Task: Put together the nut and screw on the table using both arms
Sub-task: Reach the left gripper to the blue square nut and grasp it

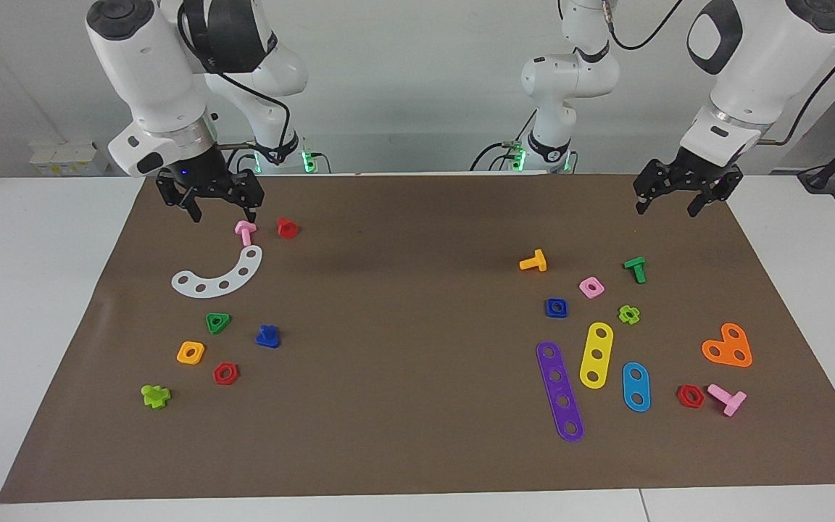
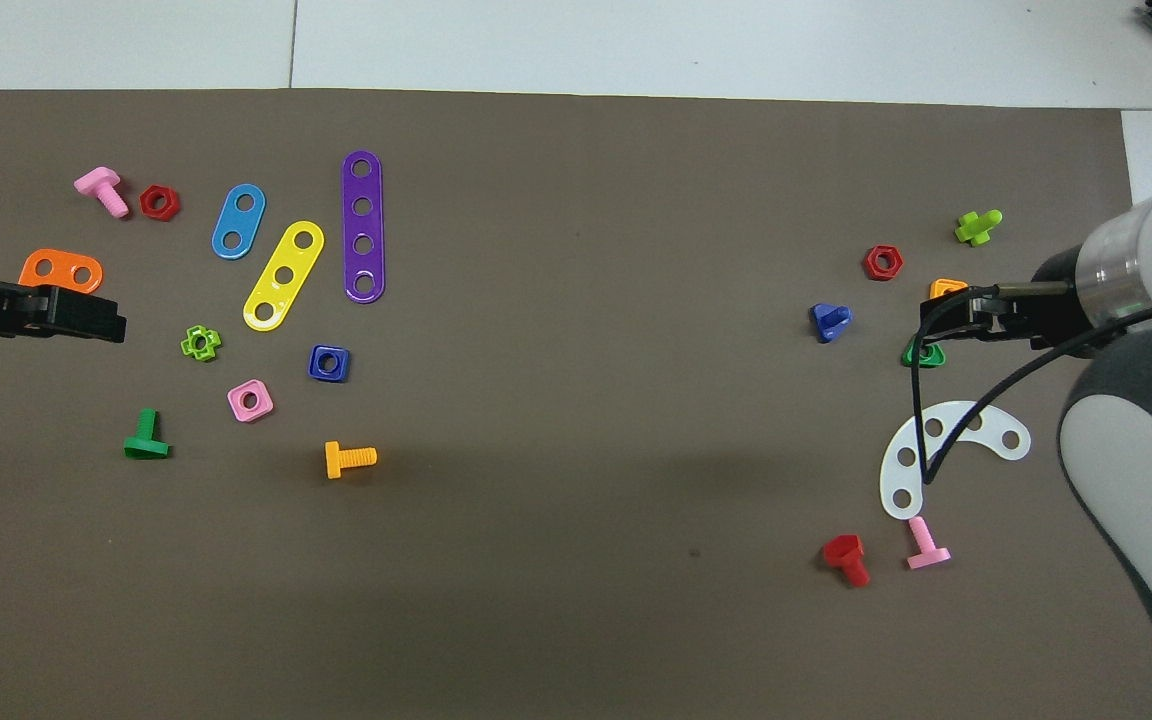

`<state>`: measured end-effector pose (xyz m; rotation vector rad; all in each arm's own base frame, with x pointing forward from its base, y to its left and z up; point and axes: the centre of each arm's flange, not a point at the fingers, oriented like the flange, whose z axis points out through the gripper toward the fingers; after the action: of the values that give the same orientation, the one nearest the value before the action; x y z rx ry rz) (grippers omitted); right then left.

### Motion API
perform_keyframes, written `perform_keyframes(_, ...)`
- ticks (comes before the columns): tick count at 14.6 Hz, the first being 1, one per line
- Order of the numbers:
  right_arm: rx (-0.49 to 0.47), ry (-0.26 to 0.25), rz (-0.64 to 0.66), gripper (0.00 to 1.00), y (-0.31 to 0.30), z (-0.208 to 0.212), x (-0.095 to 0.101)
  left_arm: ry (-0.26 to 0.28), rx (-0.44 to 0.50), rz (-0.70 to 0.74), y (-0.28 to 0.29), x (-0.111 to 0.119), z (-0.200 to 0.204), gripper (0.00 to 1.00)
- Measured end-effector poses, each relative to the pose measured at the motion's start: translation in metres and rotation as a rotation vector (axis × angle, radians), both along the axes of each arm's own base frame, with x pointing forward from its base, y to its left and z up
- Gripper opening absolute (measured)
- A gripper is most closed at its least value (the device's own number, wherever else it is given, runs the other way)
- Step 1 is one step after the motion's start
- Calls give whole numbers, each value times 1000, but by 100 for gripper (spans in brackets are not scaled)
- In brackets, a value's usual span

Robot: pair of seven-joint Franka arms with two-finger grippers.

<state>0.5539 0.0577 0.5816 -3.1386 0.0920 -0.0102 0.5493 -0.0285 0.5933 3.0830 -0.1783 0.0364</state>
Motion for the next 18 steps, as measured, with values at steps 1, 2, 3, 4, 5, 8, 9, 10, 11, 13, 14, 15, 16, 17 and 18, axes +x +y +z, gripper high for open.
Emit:
perform_keyframes(1,0,0,0,100,0,0,0,3,-2,0,0,0,-1,100)
perform_keyframes(2,0,0,0,100,0,0,0,4,-3,1,-1,0,-2,100)
perform_keyframes(3,0,0,0,100,0,0,0,4,-3,1,-1,0,-2,100)
perform_keyframes(4,0,0,1,100,0,0,0,5,-3,1,-1,0,-2,100)
perform_keyframes(5,0,0,0,100,0,0,0,7,-3,1,-1,0,-3,100)
perform_keyframes(8,0,3,-6,100,-3,0,0,37,-2,0,-11,6,-22,100)
perform_keyframes(9,-1,7,-6,100,-3,-1,0,51,-2,5,-20,11,-34,100)
perform_keyframes(10,-1,8,-5,100,-3,-1,-1,58,-1,12,-32,19,-50,100)
perform_keyframes(11,-1,6,-3,100,-2,-1,-1,59,-1,18,-45,26,-67,100)
perform_keyframes(13,0,-3,1,97,1,0,0,38,-3,20,-66,38,-105,100)
perform_keyframes(14,1,-7,2,97,1,0,1,16,-6,18,-72,42,-124,100)
perform_keyframes(15,1,-12,2,96,1,-1,2,-9,-9,19,-75,44,-144,100)
perform_keyframes(16,2,-15,2,96,2,-4,5,-27,-10,20,-75,43,-163,100)
perform_keyframes(17,3,-20,2,96,2,-10,9,-37,-11,17,-78,41,-180,100)
perform_keyframes(18,4,-25,2,96,2,-18,15,-46,-11,10,-83,39,-195,100)
